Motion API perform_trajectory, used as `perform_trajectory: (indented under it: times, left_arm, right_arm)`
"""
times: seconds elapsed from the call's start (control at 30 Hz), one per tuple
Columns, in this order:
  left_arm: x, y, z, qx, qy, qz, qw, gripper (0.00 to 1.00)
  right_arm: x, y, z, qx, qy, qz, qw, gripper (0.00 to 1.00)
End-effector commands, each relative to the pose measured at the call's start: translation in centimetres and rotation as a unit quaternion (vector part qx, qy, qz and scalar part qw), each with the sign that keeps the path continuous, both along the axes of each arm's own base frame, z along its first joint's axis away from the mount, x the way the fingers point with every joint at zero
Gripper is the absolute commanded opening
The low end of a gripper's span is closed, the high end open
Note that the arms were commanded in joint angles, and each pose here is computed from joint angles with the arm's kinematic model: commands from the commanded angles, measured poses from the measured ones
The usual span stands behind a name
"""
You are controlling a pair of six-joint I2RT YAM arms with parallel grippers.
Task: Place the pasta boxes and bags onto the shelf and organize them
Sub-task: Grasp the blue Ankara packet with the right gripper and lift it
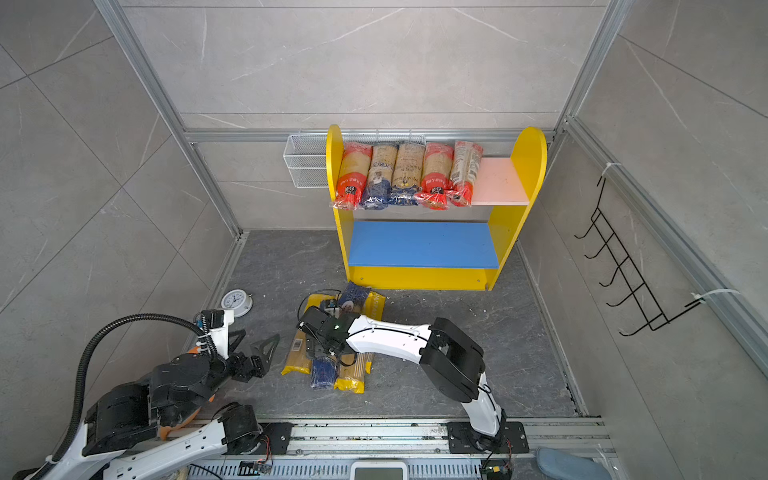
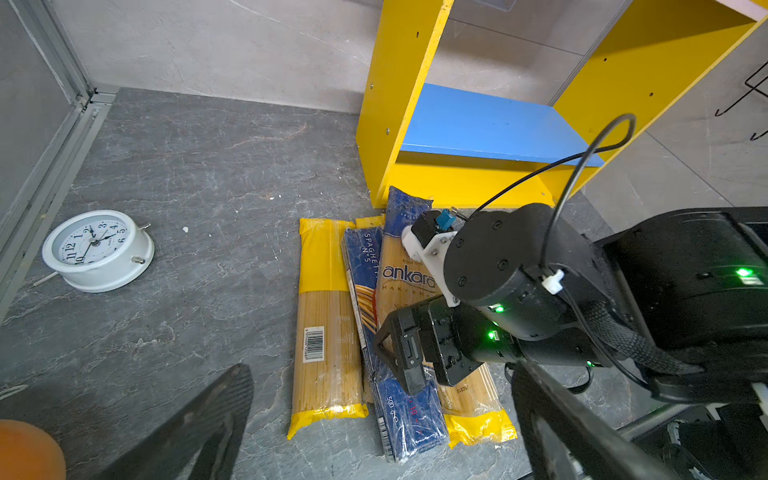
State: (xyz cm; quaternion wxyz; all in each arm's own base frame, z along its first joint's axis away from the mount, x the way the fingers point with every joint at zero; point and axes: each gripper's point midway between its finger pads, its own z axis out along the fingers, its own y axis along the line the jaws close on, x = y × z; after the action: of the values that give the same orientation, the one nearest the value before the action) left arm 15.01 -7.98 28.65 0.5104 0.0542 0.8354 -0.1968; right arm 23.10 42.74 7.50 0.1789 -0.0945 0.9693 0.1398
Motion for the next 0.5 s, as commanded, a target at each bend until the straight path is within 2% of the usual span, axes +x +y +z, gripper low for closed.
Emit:
perform_trajectory:
  times: [0.0,0.1,0.2,0.23,0.37,0.47]
  left_arm:
    - [-0.2,0.9,0.5,-0.007,-0.009,0.008,1.000,1.00]
    - [-0.4,1.5,0.5,-0.012,-0.012,0.011,1.000,1.00]
    - [-0.7,2.2,0.5,-0.019,-0.016,0.015,1.000,1.00]
    - [-0.8,2.4,0.4,-0.021,-0.017,0.016,1.000,1.00]
    - [-0.9,2.8,0.5,-0.029,-0.020,0.016,0.999,1.00]
    - [-0.9,2.7,0.6,-0.028,-0.020,0.014,0.999,1.00]
  right_arm:
    - [0.1,-0.8,-2.0,-0.035,0.009,-0.020,0.999,0.98]
    - [0.3,-0.6,-2.1,-0.036,0.008,-0.017,0.999,0.91]
    - [0.4,-0.9,-1.6,-0.041,-0.002,-0.017,0.999,0.56]
    - [0.5,-1.1,-1.4,-0.043,-0.005,-0.018,0.999,0.48]
    - [0.4,-1.9,-0.3,-0.051,-0.012,-0.011,0.999,0.23]
    - [0.1,-2.7,0.3,-0.054,-0.015,-0.006,0.998,0.00]
